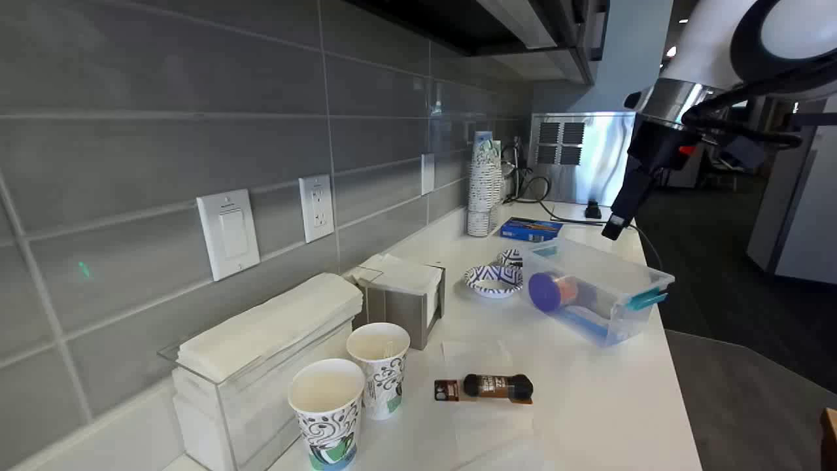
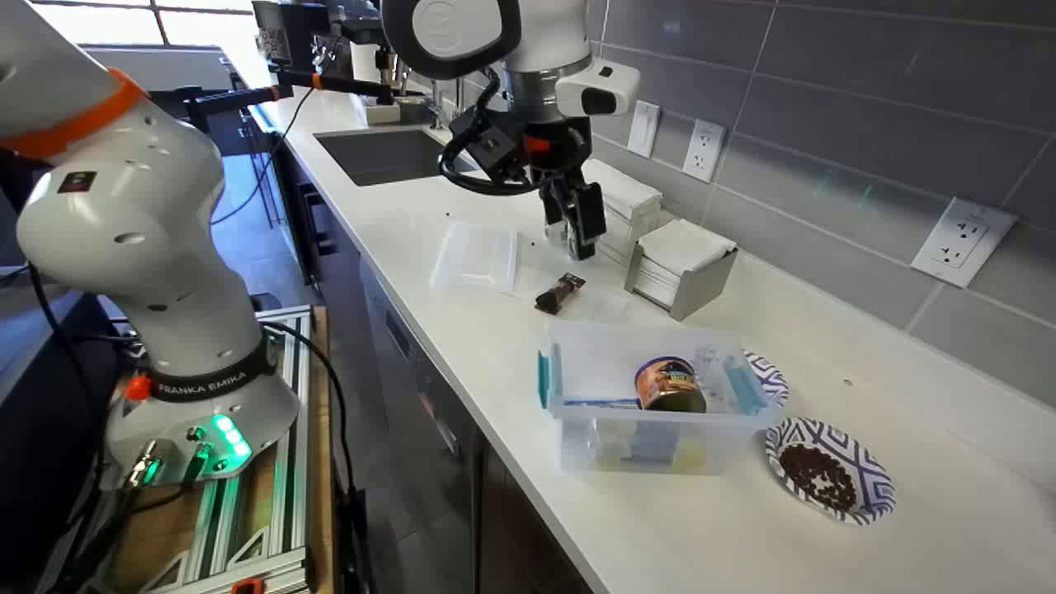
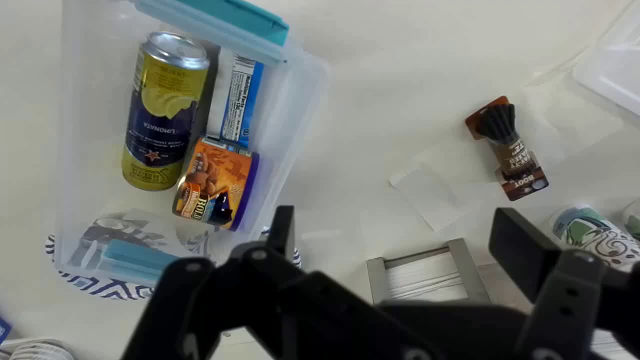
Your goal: Pick up the lid from the counter and put it on the lid
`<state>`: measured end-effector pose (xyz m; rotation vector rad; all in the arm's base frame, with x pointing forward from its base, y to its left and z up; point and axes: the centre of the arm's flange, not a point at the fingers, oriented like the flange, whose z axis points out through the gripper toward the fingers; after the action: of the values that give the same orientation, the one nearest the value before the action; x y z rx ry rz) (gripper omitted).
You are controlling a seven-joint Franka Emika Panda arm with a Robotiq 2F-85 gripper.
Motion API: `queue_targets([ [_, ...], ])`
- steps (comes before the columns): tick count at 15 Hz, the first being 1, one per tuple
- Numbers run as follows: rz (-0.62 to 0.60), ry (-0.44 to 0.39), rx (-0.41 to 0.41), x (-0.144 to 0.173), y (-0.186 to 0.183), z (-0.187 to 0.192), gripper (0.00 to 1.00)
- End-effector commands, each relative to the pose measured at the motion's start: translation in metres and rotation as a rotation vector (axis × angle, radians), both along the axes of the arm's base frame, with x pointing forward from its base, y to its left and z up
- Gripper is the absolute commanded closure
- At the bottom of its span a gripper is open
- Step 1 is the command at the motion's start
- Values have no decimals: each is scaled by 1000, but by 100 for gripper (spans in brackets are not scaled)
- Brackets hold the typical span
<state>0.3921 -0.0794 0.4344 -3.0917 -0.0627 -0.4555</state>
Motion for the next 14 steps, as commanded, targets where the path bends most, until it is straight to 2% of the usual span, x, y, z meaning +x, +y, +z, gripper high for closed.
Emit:
queue_targets([
  [1, 0, 0, 0, 0, 0, 0, 0],
  [9, 0, 0, 0, 0, 0, 0, 0],
  [10, 65, -17, 68, 10, 13, -8, 0],
  [11, 115, -22, 97, 15, 22, -10, 0],
  [14, 262, -29, 176, 43, 79, -29, 0],
])
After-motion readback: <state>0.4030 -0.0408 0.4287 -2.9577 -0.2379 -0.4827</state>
